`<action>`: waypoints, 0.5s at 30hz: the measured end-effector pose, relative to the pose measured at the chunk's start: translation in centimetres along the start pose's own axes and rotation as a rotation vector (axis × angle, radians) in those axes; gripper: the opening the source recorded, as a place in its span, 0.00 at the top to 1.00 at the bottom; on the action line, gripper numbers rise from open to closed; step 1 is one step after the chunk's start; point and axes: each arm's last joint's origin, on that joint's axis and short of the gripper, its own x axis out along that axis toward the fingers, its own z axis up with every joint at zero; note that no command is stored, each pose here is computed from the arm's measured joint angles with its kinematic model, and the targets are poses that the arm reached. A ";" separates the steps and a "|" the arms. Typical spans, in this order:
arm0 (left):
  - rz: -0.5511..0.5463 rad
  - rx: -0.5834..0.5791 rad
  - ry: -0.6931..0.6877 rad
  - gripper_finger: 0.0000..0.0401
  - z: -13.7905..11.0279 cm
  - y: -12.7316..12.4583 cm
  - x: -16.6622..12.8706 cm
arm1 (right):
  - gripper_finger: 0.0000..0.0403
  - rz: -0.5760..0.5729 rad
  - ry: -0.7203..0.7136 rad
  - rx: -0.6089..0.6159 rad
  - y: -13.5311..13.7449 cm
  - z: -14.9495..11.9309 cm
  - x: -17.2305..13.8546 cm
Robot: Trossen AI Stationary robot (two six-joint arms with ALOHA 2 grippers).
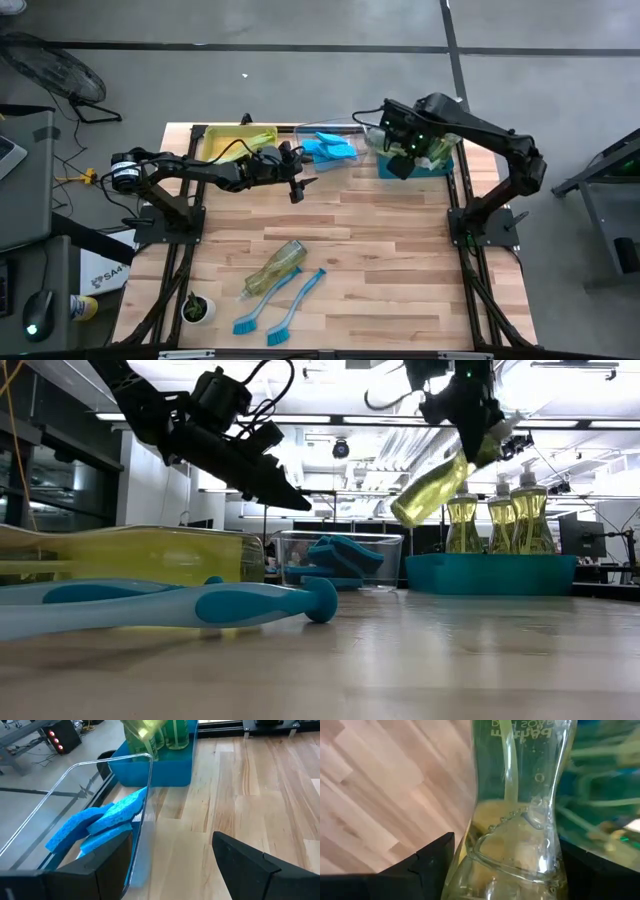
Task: Pick & Place Kitchen Sink Supplies
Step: Put the dish soap into the blue bin
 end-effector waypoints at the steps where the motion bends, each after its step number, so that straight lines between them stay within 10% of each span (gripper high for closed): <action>1: 0.000 -0.003 0.000 0.33 0.0 0.0 0.0 | 0.34 0.005 0.018 0.004 0.0 0.0 0.4; 15: -0.001 -0.006 0.003 0.33 0.0 0.0 0.0 | 0.34 0.018 0.182 0.165 -2.3 -0.7 4.3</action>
